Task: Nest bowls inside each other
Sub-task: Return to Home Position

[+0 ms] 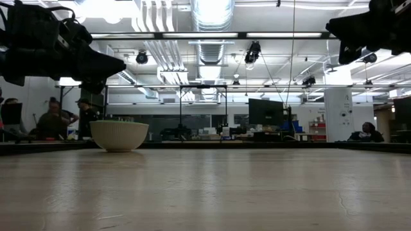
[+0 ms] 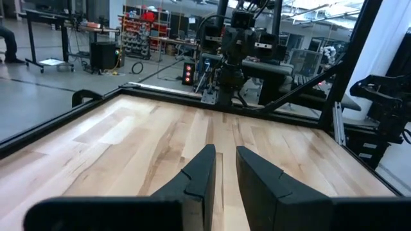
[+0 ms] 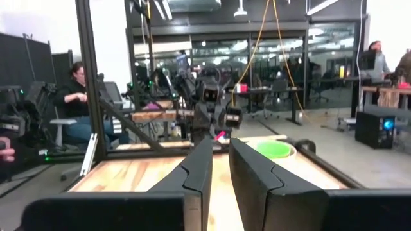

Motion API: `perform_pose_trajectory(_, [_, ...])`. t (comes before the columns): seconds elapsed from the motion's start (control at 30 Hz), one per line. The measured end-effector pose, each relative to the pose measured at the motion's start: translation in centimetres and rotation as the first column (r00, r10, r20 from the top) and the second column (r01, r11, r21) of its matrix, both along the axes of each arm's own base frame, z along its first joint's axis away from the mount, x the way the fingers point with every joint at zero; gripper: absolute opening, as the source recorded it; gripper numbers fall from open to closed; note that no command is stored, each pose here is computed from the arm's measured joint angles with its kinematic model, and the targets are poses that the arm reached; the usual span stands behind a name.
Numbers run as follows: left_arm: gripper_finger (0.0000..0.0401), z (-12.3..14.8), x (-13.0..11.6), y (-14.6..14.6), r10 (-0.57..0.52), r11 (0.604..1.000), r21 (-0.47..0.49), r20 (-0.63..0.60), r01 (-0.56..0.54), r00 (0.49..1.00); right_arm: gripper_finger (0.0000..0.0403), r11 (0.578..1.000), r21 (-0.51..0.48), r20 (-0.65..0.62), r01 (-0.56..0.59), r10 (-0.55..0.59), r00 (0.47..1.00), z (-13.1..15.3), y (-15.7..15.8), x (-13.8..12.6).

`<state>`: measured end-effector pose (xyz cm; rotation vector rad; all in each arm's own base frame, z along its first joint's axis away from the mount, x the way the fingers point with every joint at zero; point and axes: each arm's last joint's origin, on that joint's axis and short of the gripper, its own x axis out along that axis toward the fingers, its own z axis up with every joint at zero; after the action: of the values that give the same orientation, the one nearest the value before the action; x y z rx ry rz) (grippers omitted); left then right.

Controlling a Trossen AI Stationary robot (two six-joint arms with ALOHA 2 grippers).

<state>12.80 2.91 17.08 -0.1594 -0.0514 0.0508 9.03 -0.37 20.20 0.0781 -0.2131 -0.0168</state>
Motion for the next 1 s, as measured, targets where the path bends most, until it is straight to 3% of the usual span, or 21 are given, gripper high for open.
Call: perform_pose_trajectory(1.0, [0.0067,0.1,-0.1,0.0,-0.001,1.0,-0.008,0.013,0.001,1.0,0.0052,1.0,0.012,-0.045,-0.002,0.002,0.999,-1.6,0.0,0.4])
